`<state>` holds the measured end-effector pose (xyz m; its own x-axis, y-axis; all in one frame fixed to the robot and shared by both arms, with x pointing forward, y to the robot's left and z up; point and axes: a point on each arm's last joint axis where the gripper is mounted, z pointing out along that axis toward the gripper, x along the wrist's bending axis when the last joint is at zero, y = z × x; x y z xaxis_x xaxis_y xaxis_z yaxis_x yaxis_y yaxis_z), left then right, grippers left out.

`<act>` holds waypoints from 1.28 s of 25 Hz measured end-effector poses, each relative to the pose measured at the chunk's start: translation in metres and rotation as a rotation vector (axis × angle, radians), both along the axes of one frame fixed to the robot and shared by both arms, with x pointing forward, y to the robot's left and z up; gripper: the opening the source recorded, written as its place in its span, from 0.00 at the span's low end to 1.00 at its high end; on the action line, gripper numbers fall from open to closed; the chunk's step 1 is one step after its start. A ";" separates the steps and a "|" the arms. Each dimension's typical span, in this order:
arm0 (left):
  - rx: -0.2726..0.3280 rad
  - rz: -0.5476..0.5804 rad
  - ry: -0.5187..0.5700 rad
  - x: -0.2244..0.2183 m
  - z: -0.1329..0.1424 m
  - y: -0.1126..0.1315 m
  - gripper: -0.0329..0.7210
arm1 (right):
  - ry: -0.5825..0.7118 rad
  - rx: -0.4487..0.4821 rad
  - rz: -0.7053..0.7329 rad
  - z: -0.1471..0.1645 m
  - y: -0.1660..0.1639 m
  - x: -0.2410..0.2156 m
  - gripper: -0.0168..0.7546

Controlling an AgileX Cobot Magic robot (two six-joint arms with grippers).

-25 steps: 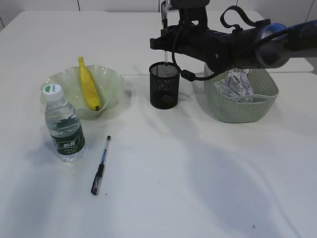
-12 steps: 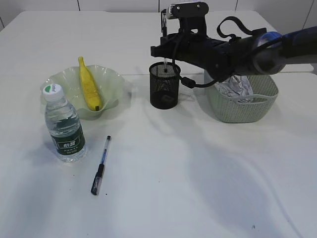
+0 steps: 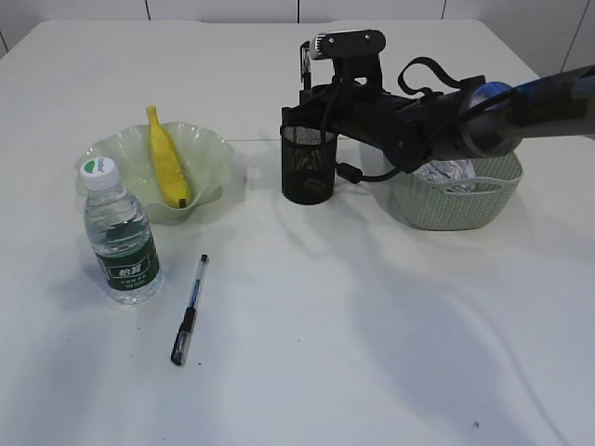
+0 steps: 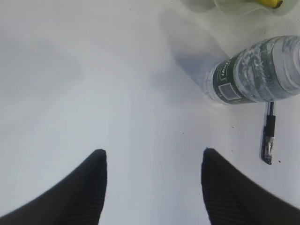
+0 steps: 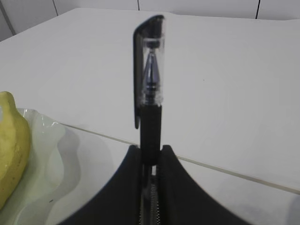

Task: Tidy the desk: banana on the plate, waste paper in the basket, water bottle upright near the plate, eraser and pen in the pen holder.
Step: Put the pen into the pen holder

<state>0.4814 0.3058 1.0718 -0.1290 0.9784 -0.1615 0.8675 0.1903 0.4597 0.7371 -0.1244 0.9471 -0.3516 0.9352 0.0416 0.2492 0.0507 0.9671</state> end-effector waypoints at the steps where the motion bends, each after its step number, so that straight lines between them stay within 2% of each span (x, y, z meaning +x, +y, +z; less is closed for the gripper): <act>1: 0.000 0.000 0.000 0.000 0.000 0.000 0.63 | 0.000 0.000 -0.001 0.000 0.000 0.000 0.08; 18: 0.000 0.000 -0.002 0.000 0.000 0.000 0.63 | 0.001 -0.026 0.010 -0.006 -0.002 0.001 0.08; 32: -0.001 0.000 -0.002 0.000 0.000 0.000 0.62 | 0.001 -0.026 0.010 -0.006 -0.002 0.001 0.20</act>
